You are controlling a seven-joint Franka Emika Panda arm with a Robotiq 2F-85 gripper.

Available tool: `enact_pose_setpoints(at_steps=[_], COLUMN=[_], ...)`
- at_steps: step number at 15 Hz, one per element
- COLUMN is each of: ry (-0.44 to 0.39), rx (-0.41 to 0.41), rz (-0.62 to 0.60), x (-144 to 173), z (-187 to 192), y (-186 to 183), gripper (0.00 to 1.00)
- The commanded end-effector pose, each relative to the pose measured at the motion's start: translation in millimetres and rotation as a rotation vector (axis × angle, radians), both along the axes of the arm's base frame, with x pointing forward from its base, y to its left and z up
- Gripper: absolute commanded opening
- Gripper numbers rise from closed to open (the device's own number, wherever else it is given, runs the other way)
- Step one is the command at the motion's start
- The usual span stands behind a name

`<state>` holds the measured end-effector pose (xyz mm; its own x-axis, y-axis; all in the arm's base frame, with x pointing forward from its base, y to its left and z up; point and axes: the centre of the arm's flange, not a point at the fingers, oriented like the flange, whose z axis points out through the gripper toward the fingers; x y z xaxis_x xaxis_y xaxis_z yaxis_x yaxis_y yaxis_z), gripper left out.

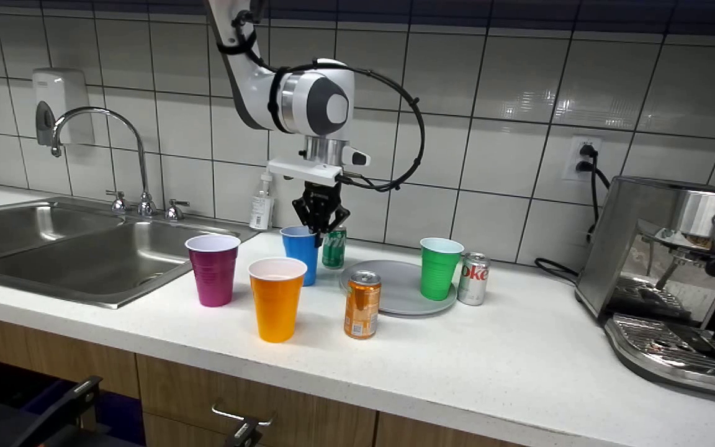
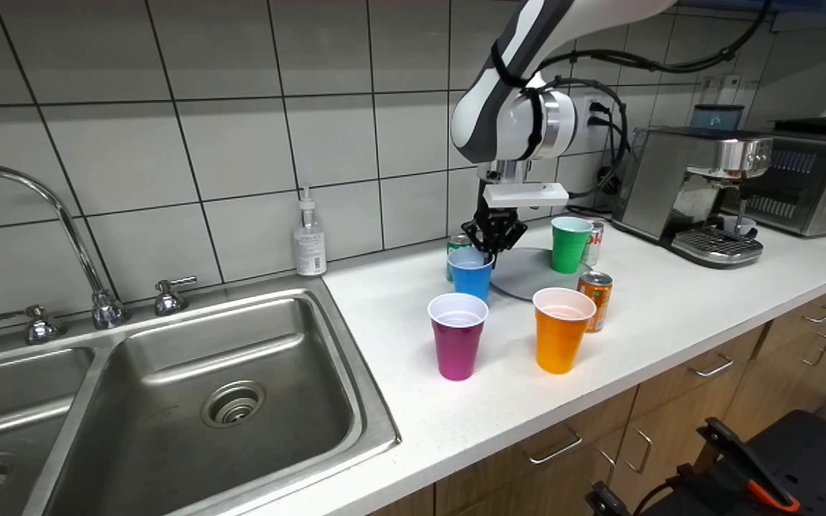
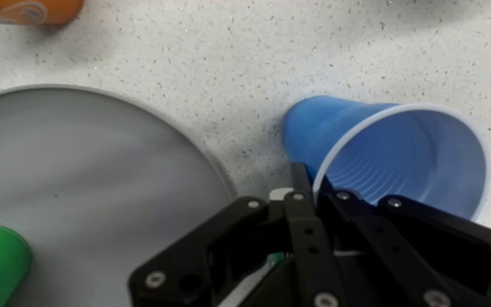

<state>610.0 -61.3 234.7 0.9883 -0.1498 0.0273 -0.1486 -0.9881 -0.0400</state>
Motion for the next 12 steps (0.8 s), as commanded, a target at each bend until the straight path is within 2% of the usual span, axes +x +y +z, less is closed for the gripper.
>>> enact_pose_setpoints(at_steps=[1,12], ry=[-0.014,-0.067], rx=[0.038,0.064], rz=[0.013,-0.068], x=[2,30], z=[15,27], y=[-15,-59], gripper=[0.01,0.01])
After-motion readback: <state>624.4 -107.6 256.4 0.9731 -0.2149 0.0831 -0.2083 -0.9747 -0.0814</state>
